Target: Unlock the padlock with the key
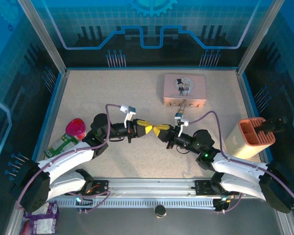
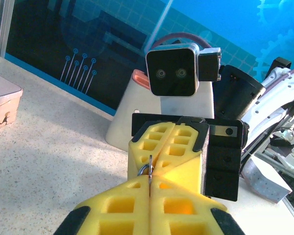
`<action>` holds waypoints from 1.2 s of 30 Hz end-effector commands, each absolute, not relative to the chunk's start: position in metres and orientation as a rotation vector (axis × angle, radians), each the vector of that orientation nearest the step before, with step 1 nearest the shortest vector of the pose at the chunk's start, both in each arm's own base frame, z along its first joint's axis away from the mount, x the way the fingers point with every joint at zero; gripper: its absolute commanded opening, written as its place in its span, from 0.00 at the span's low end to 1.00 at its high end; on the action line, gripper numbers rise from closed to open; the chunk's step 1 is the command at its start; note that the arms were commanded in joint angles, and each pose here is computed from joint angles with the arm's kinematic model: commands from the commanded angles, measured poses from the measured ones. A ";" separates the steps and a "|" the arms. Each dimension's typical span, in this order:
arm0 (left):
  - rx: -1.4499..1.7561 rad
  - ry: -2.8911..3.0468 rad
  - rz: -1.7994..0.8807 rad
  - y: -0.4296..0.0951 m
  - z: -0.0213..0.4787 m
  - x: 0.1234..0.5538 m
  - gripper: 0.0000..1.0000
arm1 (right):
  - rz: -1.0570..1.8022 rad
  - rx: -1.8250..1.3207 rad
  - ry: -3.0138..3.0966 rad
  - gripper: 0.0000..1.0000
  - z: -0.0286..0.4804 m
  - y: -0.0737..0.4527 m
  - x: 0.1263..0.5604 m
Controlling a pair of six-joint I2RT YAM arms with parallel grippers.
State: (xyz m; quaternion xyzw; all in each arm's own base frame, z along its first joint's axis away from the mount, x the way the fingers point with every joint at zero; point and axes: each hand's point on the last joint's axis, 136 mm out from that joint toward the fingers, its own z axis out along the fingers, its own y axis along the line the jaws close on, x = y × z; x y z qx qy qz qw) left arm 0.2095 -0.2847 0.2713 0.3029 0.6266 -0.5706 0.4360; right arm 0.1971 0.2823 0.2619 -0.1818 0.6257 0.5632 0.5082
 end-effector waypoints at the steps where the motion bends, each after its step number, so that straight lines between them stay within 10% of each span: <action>1: 0.789 1.490 -1.389 -0.283 0.291 0.207 0.00 | 1.341 -0.434 1.483 0.00 0.273 0.282 0.198; 15: 0.884 1.545 -1.308 -0.279 0.274 0.198 0.00 | 1.294 -0.591 1.462 0.29 0.281 0.281 0.190; 36: 0.957 1.550 -1.381 -0.286 0.273 0.189 0.00 | 1.314 -0.661 1.490 0.20 0.279 0.288 0.183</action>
